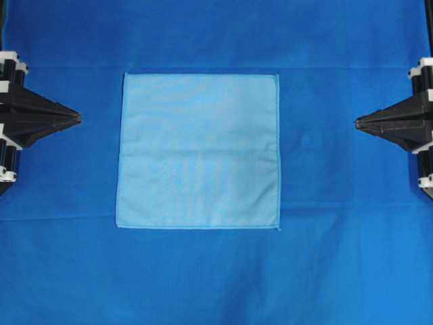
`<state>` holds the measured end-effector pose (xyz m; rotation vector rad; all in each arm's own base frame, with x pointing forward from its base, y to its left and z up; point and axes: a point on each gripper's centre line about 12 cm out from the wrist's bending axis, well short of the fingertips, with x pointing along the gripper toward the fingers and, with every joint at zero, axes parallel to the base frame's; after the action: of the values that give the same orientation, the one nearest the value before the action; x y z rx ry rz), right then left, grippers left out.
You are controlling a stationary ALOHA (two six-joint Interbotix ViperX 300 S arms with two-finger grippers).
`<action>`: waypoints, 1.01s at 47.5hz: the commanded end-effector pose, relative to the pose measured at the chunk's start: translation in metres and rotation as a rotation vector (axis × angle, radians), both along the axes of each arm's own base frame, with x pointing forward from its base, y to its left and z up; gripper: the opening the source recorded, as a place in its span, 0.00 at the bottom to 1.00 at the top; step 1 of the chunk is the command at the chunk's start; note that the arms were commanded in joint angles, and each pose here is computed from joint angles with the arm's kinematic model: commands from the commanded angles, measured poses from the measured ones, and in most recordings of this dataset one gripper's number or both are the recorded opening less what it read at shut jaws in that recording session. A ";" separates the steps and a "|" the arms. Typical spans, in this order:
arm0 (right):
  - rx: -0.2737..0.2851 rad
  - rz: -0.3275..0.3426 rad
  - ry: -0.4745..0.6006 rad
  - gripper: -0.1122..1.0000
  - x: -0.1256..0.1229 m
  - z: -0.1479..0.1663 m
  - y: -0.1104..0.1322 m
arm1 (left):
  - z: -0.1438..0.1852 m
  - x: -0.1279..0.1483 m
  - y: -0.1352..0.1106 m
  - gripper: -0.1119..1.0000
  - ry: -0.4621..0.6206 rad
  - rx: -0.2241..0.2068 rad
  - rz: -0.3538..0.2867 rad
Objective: Fold the light blue towel.
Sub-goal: 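Move both grippers to the towel's far corners and pinch them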
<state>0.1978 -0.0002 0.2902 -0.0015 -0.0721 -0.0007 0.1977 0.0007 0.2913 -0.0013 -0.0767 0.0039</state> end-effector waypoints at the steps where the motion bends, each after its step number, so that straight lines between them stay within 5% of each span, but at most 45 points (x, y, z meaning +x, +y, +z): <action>1: 0.021 -0.001 -0.029 0.10 0.004 0.014 0.000 | 0.003 0.002 0.001 0.10 0.035 -0.037 0.005; 8: 0.064 -0.048 0.054 0.10 0.014 0.014 -0.010 | -0.003 0.003 0.009 0.10 0.083 -0.040 0.046; 29: 0.159 -0.334 0.448 0.11 0.073 -0.053 -0.091 | -0.065 0.010 0.075 0.13 0.361 -0.090 0.346; 32: 0.173 -0.361 0.508 0.13 0.080 -0.066 -0.102 | -0.078 0.010 0.084 0.25 0.399 -0.105 0.385; 42: 0.190 -0.419 0.685 0.65 0.104 -0.111 -0.137 | -0.110 0.013 0.103 0.79 0.448 -0.121 0.454; 48: 0.191 -0.432 0.751 0.63 0.114 -0.133 -0.150 | -0.128 0.018 0.117 0.86 0.495 -0.130 0.492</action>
<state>0.3028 -0.1410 0.1589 0.1777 0.6796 -0.4276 0.2111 0.1082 0.1668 -0.1092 0.4182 0.4729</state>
